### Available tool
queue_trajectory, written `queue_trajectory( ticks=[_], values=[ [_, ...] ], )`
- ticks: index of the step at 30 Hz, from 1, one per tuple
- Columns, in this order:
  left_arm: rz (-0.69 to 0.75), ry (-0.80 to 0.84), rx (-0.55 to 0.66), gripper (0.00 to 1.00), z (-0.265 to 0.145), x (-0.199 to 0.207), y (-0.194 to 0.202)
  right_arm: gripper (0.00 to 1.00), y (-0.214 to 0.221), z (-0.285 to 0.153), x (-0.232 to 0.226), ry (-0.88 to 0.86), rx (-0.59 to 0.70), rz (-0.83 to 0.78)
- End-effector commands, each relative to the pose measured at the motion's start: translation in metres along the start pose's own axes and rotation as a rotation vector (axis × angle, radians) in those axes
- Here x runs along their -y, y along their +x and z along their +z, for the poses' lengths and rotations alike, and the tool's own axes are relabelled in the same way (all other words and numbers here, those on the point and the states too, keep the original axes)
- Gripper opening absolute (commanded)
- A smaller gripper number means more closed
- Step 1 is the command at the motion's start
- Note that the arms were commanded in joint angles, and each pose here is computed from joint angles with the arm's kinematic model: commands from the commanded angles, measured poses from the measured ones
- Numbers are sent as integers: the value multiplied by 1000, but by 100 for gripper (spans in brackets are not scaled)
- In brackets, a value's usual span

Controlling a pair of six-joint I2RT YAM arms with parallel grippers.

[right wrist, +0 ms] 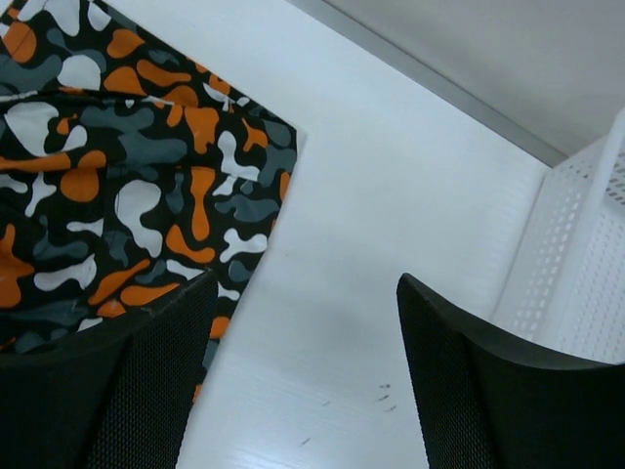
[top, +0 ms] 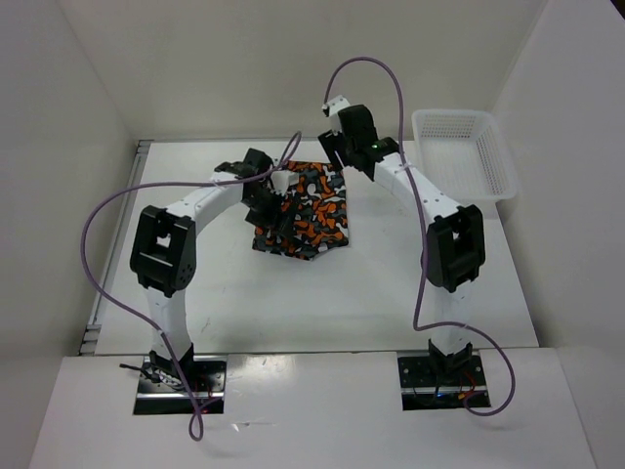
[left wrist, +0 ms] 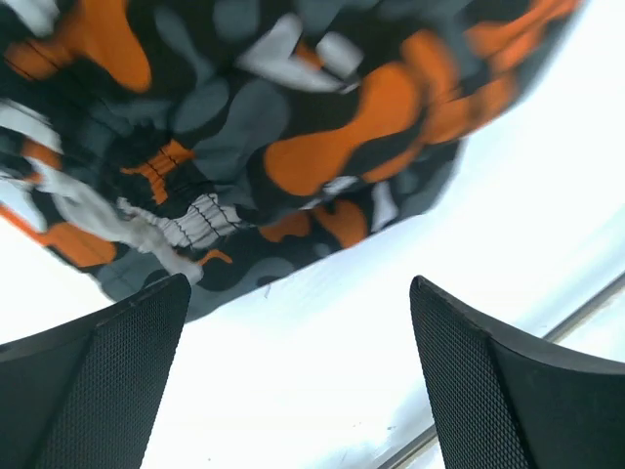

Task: Fold and stack the shorts
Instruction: Fold the shorts

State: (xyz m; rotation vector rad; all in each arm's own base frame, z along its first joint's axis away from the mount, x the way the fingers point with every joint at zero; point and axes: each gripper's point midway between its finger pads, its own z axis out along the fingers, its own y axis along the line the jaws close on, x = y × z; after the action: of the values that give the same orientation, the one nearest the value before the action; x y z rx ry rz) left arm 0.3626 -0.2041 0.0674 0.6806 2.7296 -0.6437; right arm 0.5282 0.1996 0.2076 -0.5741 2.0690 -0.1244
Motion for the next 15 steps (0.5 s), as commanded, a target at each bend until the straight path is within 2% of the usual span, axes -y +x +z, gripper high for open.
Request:
queue_trajectory(
  ticks=[1,5,6,11,15],
  values=[
    [51,36,111,100,-45,24,-31,79,-20,-22,15,6,80,13],
    [79,14,194,100,-71,27,-52,84,-31,-47,25,-21,133,30],
    [79,-5,219,100,-73,20,-58,87,-34,-50,25,-27,147,32],
    [59,-175,312,100,-89,-23,-82,90,-26,-67,40,1,145,10],
    [17,-301,375,100,-110,-61,-94,99,-10,-74,51,29,130,-5]
  ],
)
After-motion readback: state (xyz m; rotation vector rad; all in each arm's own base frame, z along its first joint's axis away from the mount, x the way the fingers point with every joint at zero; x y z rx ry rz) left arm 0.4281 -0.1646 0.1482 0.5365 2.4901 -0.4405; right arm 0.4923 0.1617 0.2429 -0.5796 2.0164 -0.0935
